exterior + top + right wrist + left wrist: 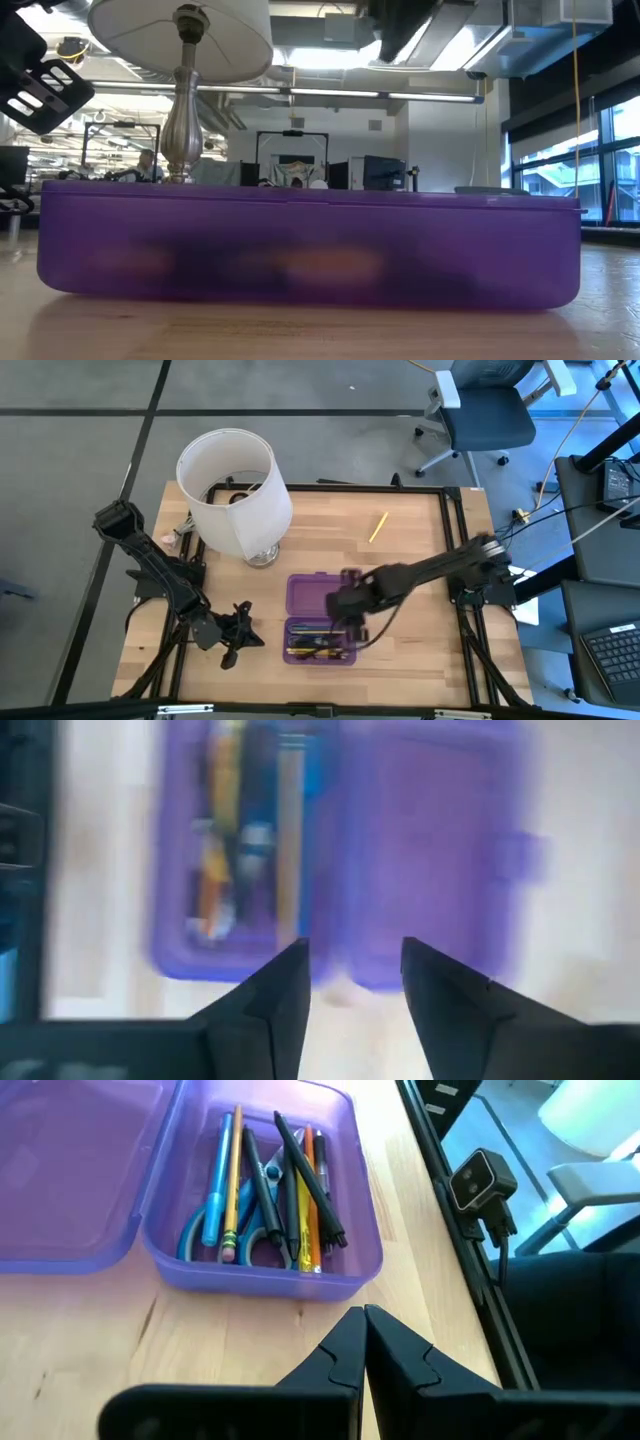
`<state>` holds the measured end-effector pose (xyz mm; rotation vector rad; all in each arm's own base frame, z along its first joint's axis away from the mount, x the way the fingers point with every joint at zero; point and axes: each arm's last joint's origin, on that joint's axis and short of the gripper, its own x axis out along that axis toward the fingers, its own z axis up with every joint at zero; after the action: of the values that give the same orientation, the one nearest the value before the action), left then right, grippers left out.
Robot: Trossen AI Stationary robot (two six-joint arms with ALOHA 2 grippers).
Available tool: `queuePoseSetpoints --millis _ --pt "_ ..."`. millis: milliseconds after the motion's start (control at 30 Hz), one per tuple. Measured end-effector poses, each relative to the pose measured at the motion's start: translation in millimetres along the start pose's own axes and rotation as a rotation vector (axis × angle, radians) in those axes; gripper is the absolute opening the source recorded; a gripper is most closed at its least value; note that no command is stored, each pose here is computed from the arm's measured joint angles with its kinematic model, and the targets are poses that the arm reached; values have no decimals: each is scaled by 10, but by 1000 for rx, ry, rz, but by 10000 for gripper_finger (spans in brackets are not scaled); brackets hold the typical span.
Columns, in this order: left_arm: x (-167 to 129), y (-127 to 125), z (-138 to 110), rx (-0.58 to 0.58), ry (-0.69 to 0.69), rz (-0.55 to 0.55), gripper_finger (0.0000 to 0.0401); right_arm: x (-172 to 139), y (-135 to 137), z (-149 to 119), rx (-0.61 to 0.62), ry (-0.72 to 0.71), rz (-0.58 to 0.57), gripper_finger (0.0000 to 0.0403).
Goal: Pick & place school supplies into a supply box
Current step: Put the yellow pen into the purple supply box
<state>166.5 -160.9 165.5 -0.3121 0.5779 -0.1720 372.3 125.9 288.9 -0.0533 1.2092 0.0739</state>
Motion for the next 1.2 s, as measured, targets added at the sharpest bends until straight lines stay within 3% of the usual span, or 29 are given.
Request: queuePoseSetpoints --millis 200,300,433,533,600,767,867,1033,1200 --pt "0 6 4 1 -16 21 4 -461 -470 -442 228 -60 -147 161" --pt "0 10 7 13 -25 32 4 -615 -838 -742 500 -100 -202 161" --pt "-1 17 13 33 -45 57 4 -687 -1333 -1202 918 -192 -466 161" --pt "-1 19 15 27 -52 66 4 -683 -1613 -1489 1111 -196 -537 161" --pt "-1 19 15 27 -53 66 4 -640 -1779 -1604 1168 -194 -503 161" --pt "-1 19 17 26 -56 67 4 -398 -2172 -1642 1147 -295 -396 161" --pt "-1 17 19 25 -57 66 4 -275 -2389 -1696 1194 -305 -424 161" --pt "-1 17 19 24 -58 66 4 -58 -2666 -1815 1381 -233 -488 161" --pt "-1 17 19 24 -57 66 4 210 -2810 -1785 1423 -212 -487 161"
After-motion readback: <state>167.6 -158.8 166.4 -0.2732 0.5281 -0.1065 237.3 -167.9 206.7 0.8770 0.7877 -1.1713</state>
